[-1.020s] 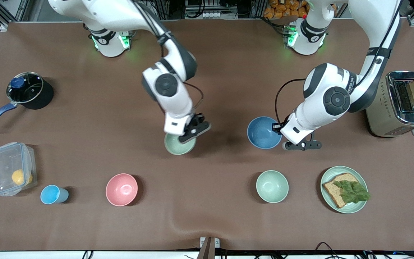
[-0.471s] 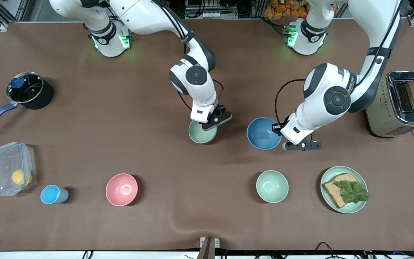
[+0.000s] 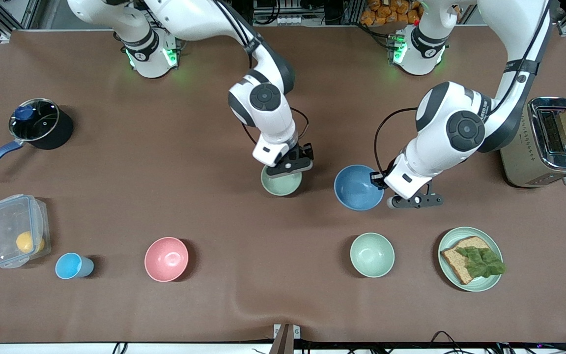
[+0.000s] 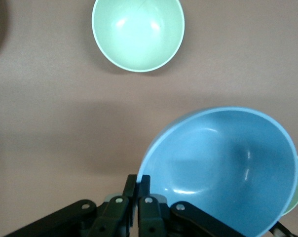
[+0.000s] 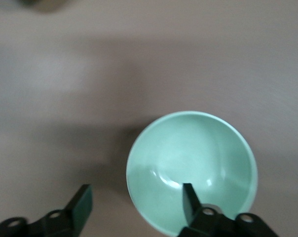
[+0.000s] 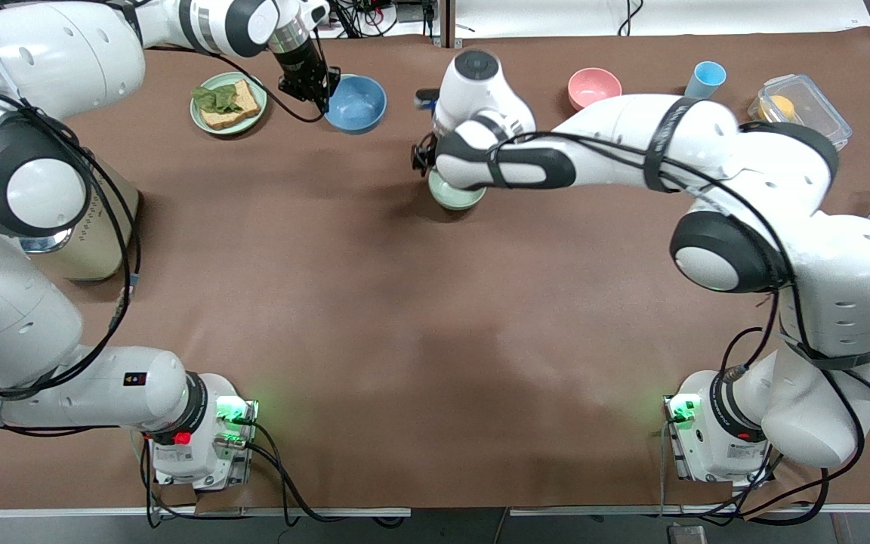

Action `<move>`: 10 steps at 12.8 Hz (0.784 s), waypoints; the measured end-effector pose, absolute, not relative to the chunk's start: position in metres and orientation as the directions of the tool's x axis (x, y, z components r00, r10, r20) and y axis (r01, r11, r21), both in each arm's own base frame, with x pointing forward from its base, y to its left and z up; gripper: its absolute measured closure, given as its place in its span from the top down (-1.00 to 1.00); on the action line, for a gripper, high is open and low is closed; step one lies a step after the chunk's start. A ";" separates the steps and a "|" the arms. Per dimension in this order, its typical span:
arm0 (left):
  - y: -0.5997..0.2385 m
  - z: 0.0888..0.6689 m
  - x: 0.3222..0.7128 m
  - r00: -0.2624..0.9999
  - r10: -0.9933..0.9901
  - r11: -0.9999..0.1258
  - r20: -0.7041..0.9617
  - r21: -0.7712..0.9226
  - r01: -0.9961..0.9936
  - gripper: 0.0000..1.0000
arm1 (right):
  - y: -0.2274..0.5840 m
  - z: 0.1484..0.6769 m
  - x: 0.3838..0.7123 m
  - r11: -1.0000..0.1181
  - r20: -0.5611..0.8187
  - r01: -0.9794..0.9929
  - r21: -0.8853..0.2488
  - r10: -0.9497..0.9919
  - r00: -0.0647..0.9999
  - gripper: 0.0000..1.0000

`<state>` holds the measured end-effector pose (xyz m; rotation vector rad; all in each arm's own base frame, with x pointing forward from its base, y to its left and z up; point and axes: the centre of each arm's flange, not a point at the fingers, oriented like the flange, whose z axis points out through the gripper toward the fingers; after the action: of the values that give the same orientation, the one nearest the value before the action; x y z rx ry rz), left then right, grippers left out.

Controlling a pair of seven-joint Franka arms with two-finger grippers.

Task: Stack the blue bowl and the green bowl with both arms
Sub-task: 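Lower the green bowl onto the table and open the right gripper, then move the blue bowl over the green bowl with the left gripper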

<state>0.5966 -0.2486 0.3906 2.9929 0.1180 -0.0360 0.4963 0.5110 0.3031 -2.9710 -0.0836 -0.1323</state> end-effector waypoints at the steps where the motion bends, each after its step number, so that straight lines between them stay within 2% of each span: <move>1: -0.255 0.395 0.596 0.995 0.098 -0.984 -0.027 0.149 0.101 -0.90 | 0.490 0.324 0.510 -0.988 0.059 -0.035 -0.151 -0.045 0.997 0.98; 3: -0.275 0.398 0.594 0.991 0.132 -0.978 -0.030 0.159 0.135 -0.90 | 0.430 0.353 0.547 -0.966 -0.009 -0.220 -0.135 -0.221 0.975 1.00; 5: -0.299 0.392 0.593 0.983 0.176 -0.969 -0.050 0.167 0.182 -0.90 | 0.375 0.353 0.580 -0.898 -0.088 -0.417 -0.136 -0.409 0.908 1.00; 7: -0.338 0.376 0.580 0.971 0.220 -0.959 -0.092 0.161 0.232 -0.90 | 0.350 0.328 0.592 -0.800 -0.154 -0.588 -0.122 -0.570 0.807 1.00; 10: -0.371 0.358 0.563 0.954 0.268 -0.948 -0.134 0.140 0.286 -0.90 | 0.362 0.272 0.594 -0.604 -0.215 -0.786 -0.132 -0.757 0.618 1.00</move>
<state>0.5628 -0.3714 0.3578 2.9483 0.4210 -0.1692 0.5940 0.3624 0.2717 -2.6288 1.2712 0.2015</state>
